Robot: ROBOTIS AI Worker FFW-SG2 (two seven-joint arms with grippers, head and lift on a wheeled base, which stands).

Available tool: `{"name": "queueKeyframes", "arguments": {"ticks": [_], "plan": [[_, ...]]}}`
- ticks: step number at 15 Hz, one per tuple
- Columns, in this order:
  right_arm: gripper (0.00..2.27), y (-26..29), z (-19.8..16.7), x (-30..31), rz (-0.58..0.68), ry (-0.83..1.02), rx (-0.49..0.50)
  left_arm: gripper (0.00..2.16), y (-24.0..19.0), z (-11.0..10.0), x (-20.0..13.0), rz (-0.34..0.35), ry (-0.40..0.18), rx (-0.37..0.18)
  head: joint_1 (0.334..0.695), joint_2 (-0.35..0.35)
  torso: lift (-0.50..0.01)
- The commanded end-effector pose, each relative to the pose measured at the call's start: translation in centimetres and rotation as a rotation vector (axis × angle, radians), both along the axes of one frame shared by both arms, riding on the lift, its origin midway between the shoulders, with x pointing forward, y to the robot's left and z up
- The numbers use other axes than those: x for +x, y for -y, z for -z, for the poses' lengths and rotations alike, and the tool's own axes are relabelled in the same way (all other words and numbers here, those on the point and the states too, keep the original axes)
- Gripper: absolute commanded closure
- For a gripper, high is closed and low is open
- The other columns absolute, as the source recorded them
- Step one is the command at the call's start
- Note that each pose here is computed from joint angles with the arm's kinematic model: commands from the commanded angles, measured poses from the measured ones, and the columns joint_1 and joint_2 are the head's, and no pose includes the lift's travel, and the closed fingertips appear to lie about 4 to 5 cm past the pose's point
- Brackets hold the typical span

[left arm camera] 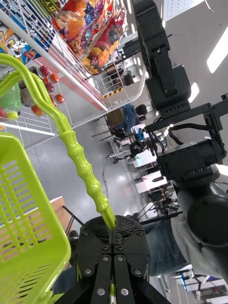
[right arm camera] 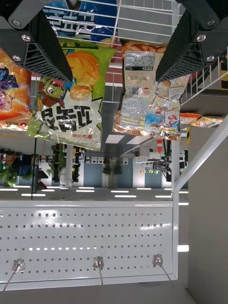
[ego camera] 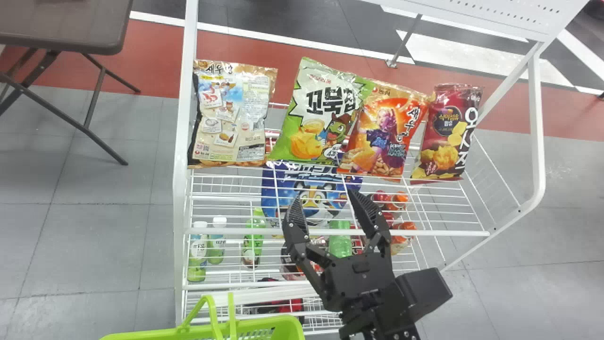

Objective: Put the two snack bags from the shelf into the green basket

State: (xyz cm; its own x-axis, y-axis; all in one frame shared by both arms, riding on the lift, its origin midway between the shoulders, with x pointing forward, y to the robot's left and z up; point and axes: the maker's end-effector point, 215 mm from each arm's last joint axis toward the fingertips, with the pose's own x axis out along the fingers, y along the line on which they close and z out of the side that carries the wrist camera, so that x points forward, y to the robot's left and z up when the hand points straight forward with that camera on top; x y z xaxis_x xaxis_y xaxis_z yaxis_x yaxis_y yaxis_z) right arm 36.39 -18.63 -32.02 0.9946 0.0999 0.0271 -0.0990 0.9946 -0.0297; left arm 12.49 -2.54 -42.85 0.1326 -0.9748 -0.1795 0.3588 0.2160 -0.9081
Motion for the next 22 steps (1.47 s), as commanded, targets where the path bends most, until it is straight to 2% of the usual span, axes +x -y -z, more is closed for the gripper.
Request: {"name": "queueKeyframes", "arguments": {"ticks": [1,10,17,20,22], "plan": [[0.18,0.0,-0.1,0.1,-0.001,0.002,0.0,2.13,0.0,0.0,0.0,0.0,0.001,0.001,0.695,-0.35,-0.006],[0.18,-1.0,1.1,1.8,-0.017,-0.003,0.005,2.13,0.1,0.1,-0.1,0.001,-0.003,0.001,0.695,-0.35,-0.006],[0.18,-4.0,5.3,10.0,-0.062,-0.124,0.0,2.13,0.0,0.8,-0.5,0.006,-0.026,0.017,0.695,-0.35,-0.006],[0.18,-4.8,5.3,13.1,-0.075,-0.128,0.01,2.13,0.1,1.3,-0.8,0.013,-0.034,0.041,0.695,-0.343,-0.006],[0.18,-5.2,5.3,15.1,-0.082,-0.13,0.02,2.13,0.2,1.6,-0.8,0.014,-0.04,0.052,0.695,-0.314,-0.006]]}}
